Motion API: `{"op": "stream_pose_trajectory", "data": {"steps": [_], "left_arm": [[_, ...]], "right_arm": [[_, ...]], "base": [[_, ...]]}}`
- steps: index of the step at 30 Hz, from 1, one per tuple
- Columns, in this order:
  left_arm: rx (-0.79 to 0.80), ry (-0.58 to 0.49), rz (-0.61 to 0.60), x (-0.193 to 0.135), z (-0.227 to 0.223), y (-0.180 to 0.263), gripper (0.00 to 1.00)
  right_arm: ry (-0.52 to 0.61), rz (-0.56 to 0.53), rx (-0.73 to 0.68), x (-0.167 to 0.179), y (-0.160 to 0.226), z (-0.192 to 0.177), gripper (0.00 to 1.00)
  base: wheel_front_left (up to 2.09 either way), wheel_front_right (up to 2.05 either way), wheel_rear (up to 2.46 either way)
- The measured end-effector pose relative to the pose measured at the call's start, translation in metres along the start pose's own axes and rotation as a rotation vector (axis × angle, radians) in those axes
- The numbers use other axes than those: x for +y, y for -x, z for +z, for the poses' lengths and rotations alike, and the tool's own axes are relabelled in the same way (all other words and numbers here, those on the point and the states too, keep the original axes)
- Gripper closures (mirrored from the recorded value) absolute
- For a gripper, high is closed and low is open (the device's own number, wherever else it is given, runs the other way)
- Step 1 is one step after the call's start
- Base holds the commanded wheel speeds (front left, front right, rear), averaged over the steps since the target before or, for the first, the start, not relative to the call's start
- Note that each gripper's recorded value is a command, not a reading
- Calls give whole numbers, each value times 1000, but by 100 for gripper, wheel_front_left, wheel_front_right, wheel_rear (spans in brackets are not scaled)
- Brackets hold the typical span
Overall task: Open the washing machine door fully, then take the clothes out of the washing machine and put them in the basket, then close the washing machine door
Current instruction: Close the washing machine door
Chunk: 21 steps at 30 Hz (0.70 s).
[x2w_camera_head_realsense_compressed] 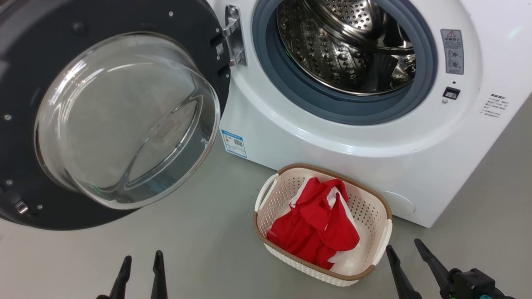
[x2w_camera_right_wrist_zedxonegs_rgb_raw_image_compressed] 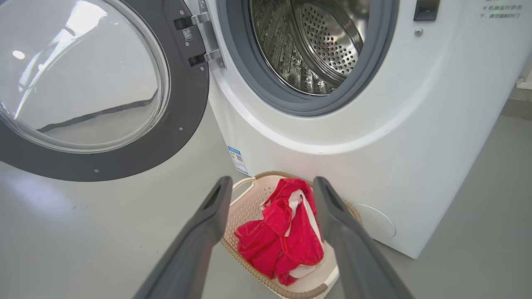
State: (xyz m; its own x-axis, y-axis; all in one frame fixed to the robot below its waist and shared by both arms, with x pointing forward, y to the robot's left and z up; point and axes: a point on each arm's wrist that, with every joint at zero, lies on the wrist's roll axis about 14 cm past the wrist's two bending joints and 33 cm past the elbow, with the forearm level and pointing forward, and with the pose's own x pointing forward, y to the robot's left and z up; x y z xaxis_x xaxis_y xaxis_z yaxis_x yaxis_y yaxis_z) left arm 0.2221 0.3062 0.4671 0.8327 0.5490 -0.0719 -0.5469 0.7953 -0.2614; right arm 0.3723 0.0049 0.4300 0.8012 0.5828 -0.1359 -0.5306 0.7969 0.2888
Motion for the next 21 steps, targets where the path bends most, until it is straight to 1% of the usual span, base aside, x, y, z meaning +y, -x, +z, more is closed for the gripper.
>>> {"op": "stream_pose_trajectory", "data": {"steps": [12,13,14,15,16,19,21], "left_arm": [[-10,20,13,2,3,1,0],[-11,21,11,1,3,1,19],[-14,26,9,1,4,1,59],[-18,35,5,0,5,1,93],[-21,39,-1,-1,6,1,100],[-51,58,-21,-2,15,-1,100],[-96,61,-27,1,29,-5,100]], "right_arm": [[10,30,-1,7,-6,2,0],[11,30,-3,7,-5,2,0],[12,29,-5,7,-5,3,0],[13,28,-6,7,-5,4,0],[13,25,-9,6,-4,4,0],[14,11,-19,3,-2,8,0],[14,1,-28,1,-2,11,0]], "base": [[0,0,0],[0,0,0],[0,0,0],[0,0,0],[0,0,0],[0,0,0],[0,0,0]]}}
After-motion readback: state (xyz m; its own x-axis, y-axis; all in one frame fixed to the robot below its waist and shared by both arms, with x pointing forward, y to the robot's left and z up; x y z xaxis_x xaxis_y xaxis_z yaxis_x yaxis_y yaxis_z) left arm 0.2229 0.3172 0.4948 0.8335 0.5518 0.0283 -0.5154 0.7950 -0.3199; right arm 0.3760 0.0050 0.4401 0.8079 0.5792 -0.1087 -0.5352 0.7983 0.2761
